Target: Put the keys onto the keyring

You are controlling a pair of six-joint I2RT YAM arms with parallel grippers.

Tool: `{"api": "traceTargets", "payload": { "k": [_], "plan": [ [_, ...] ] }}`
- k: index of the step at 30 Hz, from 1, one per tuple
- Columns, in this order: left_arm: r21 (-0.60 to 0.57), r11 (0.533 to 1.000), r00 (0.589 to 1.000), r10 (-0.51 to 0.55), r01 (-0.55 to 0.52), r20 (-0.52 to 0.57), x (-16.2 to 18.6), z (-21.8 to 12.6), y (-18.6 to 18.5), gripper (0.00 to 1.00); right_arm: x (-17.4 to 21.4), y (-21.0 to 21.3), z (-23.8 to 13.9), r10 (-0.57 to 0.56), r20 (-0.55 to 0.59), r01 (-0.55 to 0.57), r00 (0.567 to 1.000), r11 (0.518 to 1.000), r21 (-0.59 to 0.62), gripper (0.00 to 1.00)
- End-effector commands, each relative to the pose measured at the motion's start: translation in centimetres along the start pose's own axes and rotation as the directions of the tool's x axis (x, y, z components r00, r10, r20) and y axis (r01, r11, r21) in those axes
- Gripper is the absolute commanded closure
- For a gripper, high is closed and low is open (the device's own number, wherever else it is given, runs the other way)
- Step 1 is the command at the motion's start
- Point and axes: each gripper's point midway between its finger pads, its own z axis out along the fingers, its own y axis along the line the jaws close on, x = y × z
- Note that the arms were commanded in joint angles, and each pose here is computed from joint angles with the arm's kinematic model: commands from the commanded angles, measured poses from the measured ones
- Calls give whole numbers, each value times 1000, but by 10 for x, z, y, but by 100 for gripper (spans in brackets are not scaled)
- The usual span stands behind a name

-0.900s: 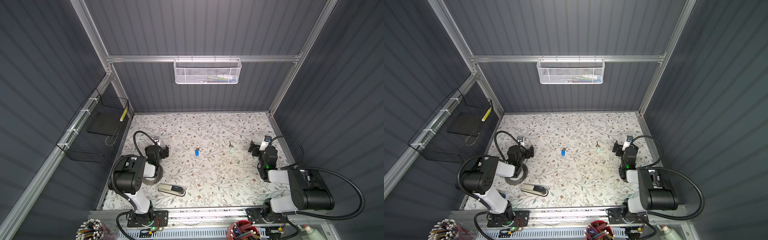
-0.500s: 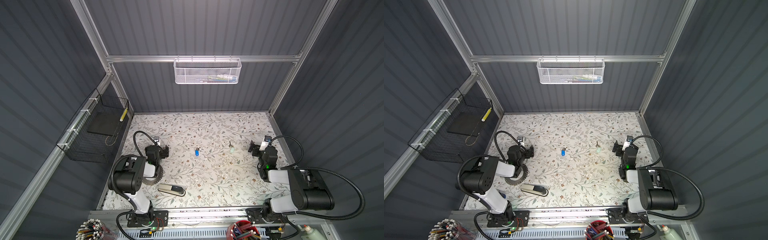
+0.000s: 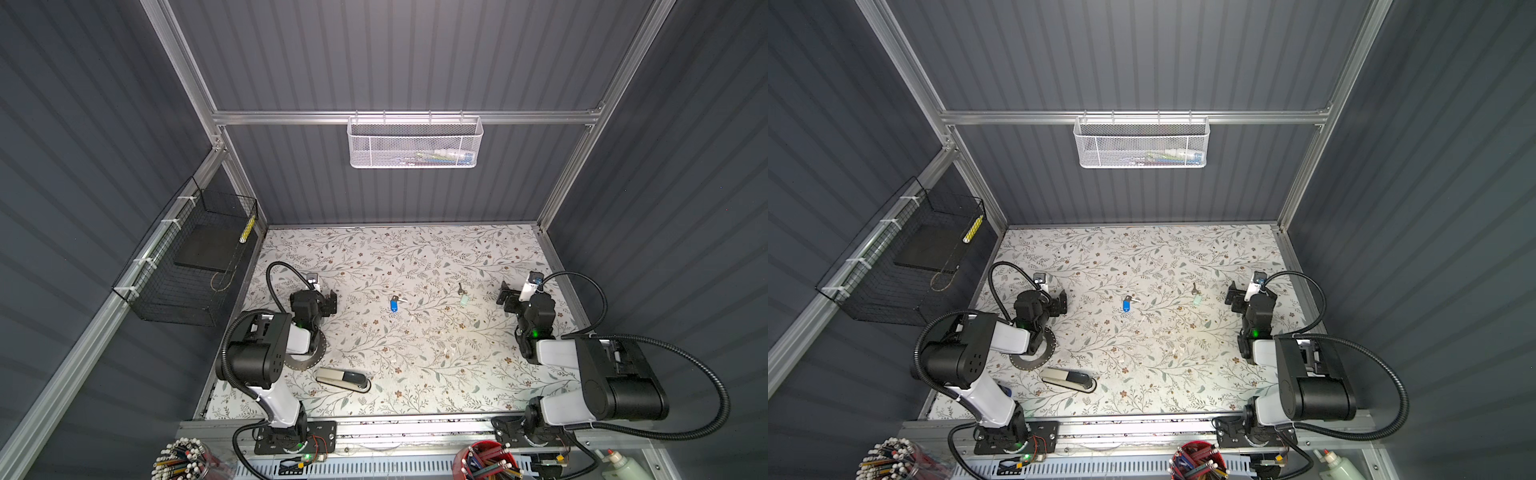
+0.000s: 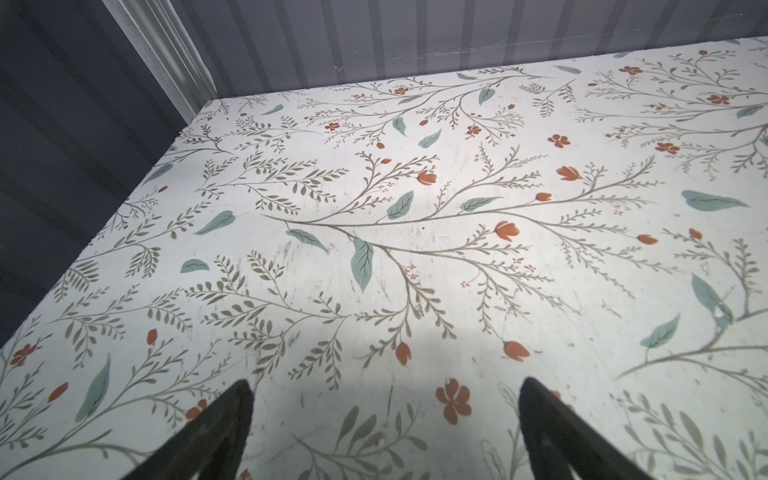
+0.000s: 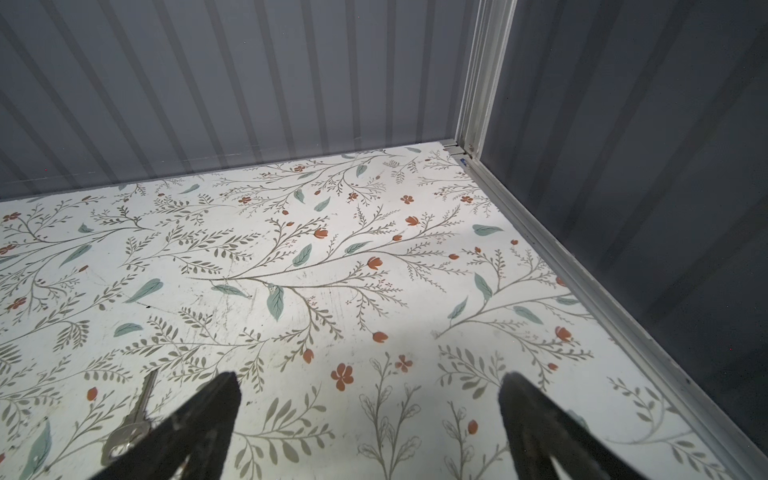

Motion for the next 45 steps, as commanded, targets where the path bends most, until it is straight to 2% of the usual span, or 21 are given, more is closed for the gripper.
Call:
{"api": "traceTargets", "payload": {
  "k": [1,6,9,13,18,20,24,28,31,36,39,42,45],
  "plan": [
    [18,1000,1000,-23,23,1,-5,5,1,0,-6,-2,4,17,13,-18,1000,1000,5,1],
    [20,999,1000,-26,26,-1,-5,5,1,0,-6,-1,3,14,15,-14,1000,1000,-1,1],
    [19,1000,1000,-25,25,0,-5,5,1,0,-6,11,-1,-30,34,31,999,999,-32,1],
    [17,1000,1000,-25,25,3,-6,5,2,0,-7,4,0,-17,31,17,999,1000,6,1],
    [-68,996,998,-60,62,30,-13,-3,18,0,-22,1,-16,-14,91,12,996,1000,26,1],
    [-64,996,998,-55,57,22,-19,-6,18,0,-31,5,-20,-29,78,29,997,1000,3,4],
    [-66,996,996,-59,54,-72,-34,-9,20,0,-53,15,-28,-39,77,41,996,999,-28,7],
    [2,996,993,-91,91,-72,-60,-19,10,0,-66,43,-36,-61,37,65,997,989,-129,10],
    [64,992,990,-103,110,-97,-76,-28,-3,0,-67,78,-40,-97,-25,87,995,958,-273,10],
    [160,975,974,-126,157,-186,-93,-44,-34,0,-65,138,-61,-296,-54,242,954,863,-444,11],
    [230,956,958,-118,180,-260,-90,-50,-55,4,-56,165,-69,-338,-140,220,931,824,-522,13],
    [216,959,934,-100,182,-343,-80,-55,-60,4,-52,188,-83,-375,-178,213,910,790,-575,14],
    [152,962,882,-136,226,-450,-66,-65,-55,4,-45,208,-97,-409,-196,216,891,762,-610,13]
  ]
}}
